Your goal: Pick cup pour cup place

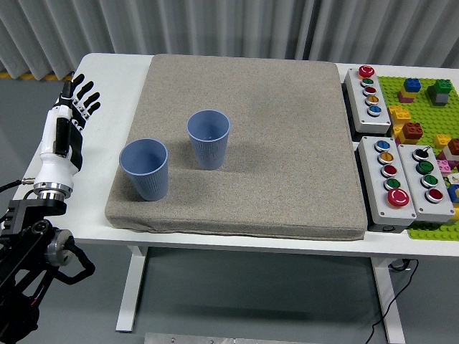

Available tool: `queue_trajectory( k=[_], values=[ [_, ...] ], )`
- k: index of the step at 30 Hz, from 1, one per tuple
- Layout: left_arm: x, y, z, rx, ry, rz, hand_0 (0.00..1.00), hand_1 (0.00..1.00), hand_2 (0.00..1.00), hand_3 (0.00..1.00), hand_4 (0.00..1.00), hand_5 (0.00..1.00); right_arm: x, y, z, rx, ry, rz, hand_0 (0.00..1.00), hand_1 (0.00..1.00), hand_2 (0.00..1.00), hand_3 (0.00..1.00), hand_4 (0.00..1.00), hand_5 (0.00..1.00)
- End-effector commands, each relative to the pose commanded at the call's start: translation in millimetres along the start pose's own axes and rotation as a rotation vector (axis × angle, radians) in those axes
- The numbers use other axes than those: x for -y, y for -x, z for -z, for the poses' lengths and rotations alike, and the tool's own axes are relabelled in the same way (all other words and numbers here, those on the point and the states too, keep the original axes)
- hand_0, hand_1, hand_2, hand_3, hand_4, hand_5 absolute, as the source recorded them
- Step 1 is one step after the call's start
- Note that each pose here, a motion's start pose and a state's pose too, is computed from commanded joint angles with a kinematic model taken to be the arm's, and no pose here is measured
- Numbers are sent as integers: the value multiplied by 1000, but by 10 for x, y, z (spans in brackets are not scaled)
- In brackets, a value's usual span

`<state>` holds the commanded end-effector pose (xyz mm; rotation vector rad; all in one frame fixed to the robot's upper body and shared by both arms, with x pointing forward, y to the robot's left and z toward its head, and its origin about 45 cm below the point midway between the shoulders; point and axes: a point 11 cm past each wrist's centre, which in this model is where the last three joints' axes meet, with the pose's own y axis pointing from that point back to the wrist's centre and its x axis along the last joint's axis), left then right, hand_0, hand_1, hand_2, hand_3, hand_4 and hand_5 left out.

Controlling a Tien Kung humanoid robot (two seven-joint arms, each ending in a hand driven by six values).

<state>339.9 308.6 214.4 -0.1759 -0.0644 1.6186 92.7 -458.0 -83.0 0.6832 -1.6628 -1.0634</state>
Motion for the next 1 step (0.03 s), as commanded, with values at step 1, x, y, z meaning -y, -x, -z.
queue_trajectory(
  k=[1],
  values=[
    [2, 1, -3, 0, 1, 0, 839, 848, 903, 916, 858, 998, -1, 0, 2, 0, 0, -1, 640, 599, 505, 571, 2, 2]
  ],
)
